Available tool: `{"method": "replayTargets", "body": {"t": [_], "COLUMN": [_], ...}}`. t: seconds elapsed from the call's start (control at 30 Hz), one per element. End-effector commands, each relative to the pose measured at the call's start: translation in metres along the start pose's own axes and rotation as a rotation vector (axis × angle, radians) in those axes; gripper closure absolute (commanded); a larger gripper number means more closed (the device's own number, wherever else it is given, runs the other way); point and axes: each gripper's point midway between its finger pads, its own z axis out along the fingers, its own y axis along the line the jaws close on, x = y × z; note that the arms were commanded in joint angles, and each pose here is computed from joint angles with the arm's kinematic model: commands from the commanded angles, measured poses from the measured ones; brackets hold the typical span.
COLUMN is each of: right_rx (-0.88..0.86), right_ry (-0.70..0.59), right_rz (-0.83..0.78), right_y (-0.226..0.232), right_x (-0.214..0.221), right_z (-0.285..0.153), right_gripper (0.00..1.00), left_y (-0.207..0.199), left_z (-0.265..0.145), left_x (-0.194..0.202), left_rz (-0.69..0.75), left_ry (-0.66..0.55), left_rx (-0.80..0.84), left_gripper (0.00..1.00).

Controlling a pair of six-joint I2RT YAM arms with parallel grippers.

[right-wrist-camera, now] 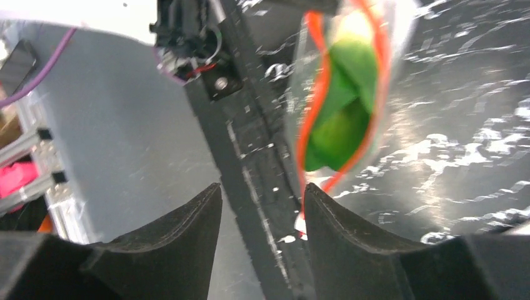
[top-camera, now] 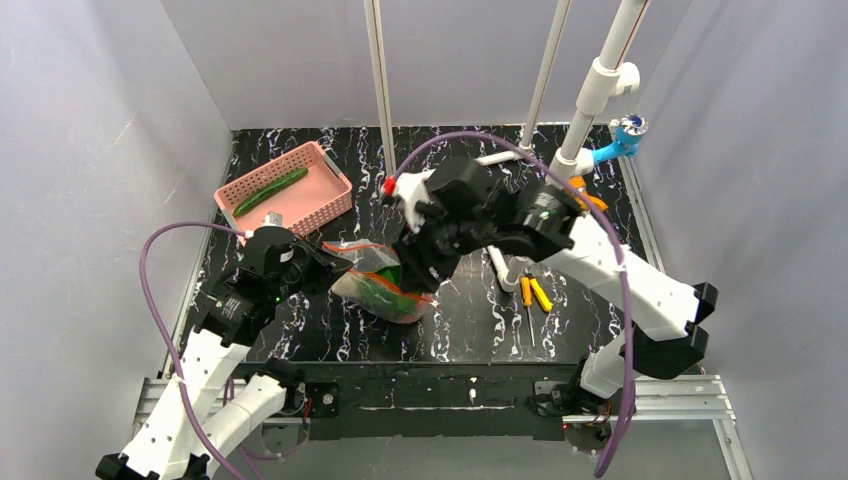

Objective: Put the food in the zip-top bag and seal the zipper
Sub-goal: Adjust the zipper food storage bag at the center of the board.

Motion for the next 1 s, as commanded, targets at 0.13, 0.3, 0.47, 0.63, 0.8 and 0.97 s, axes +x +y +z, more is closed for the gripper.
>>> {"method": "replayTargets", "body": {"t": [0.13,0.3,0.47,0.63,0.8,0.97], "right_rx": [-0.123,-0.017,0.046,0.085,0.068,0.098], "right_ry": [0.084,0.102,0.096,0.105,0.105,0.081], "right_rz": [0.045,0.055,0.055,0.061,0.064,0.035], "right_y": [0.024,-0.001,-0.014,-0.026,-0.023,-0.026], "right_x": [0.023,0.027,0.029,0.033,0.033,0.021], "right_z": [0.050,0.066,0.066,0.066,0.066,0.057], "right_gripper": [0.49,0.50,0.50,0.50,0.50,0.48], "left_y": [0.000,0.000,0.000,0.000,-0.001,0.000], "left_z": [-0.002,-0.003,-0.004,-0.004,-0.003,-0.004], "left_x": [-0.011,-0.012,-0.012,-0.012,-0.012,-0.012], "left_rz": [-0.026,-0.033,-0.033,-0.034,-0.038,-0.039], "left_ry": [-0.056,-0.066,-0.064,-0.064,-0.062,-0.065], "left_rx": [-0.013,-0.014,-0.011,-0.010,-0.007,-0.008], "left_gripper": [1.00,1.00,1.00,1.00,1.00,1.00]}}
